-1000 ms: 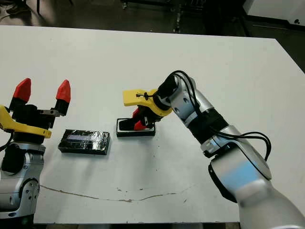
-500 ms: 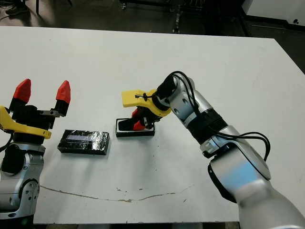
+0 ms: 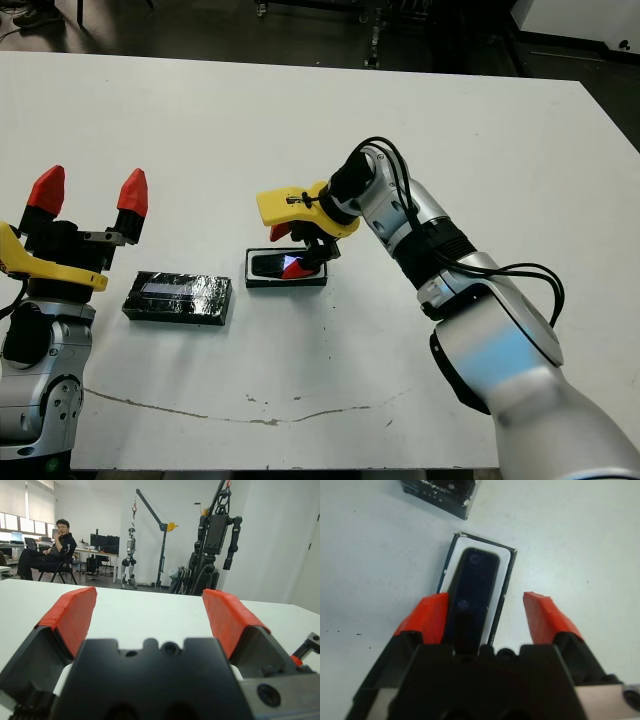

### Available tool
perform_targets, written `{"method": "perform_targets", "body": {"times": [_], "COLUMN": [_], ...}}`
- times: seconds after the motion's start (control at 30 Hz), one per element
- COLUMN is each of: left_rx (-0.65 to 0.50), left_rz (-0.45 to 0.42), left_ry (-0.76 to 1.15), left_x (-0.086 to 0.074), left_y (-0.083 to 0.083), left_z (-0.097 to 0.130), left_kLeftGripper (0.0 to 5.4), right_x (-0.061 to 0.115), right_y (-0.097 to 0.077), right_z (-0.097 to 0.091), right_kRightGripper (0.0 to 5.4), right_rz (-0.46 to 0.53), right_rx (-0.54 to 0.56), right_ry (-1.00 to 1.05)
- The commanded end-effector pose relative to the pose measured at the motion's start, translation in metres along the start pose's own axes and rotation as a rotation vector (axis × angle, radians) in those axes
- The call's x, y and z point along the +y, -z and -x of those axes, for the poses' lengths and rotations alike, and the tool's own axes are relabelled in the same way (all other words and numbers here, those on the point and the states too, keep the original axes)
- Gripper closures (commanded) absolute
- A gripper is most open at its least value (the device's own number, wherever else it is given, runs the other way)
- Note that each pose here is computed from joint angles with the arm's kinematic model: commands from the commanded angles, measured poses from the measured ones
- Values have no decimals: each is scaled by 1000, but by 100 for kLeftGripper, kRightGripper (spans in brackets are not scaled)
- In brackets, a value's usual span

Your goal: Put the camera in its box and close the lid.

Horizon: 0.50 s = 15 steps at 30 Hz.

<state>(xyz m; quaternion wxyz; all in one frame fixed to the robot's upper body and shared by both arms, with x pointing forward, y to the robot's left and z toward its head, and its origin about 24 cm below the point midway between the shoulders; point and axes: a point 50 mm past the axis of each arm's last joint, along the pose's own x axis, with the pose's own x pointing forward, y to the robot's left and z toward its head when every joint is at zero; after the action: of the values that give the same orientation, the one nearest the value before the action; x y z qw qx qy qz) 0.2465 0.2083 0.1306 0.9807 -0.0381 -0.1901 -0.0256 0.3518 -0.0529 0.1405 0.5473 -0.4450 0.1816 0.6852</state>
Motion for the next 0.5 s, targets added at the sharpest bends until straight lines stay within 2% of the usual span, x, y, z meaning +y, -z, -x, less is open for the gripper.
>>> {"method": "perform_targets", "body": {"times": [0.03,0.23,0.33,0.5], "left_rx": [23,25,24,26], "left_rz": [-2,-7,-4,0], "left_ry": [-14,-14,-16,-17], "left_x": [1,1,1,1], "left_y": [4,4,5,6], "left_z": [4,5,5,5], "left_kLeftGripper": [0,0,0,0], "right_x": [7,1,-5,-15], "right_y": [1,-2,-2,-1], "right_z": [-9,3,14,34], "right_kRightGripper": [85,3,1,1], "right_rz": [9,22,-11,-12], "right_rx": [-11,-25,-43,-58], "right_ry": [-73,-37,-10,91]}}
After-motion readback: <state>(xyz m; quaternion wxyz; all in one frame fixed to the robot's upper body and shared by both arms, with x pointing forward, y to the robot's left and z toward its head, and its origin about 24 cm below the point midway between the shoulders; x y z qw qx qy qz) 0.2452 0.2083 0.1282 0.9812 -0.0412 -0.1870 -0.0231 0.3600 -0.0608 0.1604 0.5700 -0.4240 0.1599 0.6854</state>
